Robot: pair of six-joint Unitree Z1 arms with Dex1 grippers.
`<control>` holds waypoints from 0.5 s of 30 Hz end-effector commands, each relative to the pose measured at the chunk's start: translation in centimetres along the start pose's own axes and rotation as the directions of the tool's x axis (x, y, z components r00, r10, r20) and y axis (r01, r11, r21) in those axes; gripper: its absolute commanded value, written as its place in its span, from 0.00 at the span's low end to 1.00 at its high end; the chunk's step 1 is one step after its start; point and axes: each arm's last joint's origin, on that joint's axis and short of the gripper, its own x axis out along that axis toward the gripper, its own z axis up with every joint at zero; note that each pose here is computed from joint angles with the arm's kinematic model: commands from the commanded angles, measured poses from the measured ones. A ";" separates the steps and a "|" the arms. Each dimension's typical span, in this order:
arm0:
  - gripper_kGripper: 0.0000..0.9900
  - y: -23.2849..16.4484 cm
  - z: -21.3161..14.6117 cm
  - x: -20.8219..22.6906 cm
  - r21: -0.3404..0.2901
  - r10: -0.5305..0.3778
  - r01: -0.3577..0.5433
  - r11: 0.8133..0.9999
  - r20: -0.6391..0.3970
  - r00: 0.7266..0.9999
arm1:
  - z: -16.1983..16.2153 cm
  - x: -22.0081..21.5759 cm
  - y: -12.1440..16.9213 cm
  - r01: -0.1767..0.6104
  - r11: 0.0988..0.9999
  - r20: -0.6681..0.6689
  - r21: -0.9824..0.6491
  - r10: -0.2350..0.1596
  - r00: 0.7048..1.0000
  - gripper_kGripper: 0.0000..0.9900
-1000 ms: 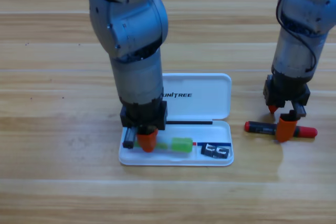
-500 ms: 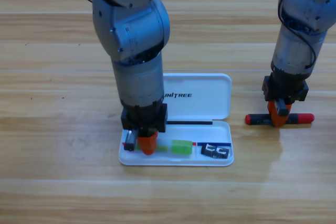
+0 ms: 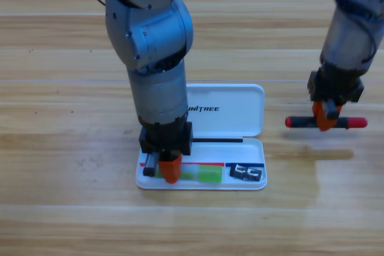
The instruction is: Clean up eraser and pencils
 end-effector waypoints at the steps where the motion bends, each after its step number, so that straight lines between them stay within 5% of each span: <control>1: 0.00 1.3 -1.0 2.1 -0.053 -0.053 0.051 0.997 -0.035 0.998 | 0.1 -2.8 2.5 -0.008 1.000 0.004 -0.007 0.008 1.000 0.00; 15: 0.00 2.0 -1.1 0.8 -0.065 -0.054 0.051 0.997 -0.033 0.998 | 1.0 -4.3 3.8 -0.004 1.000 0.019 -0.013 0.005 1.000 0.00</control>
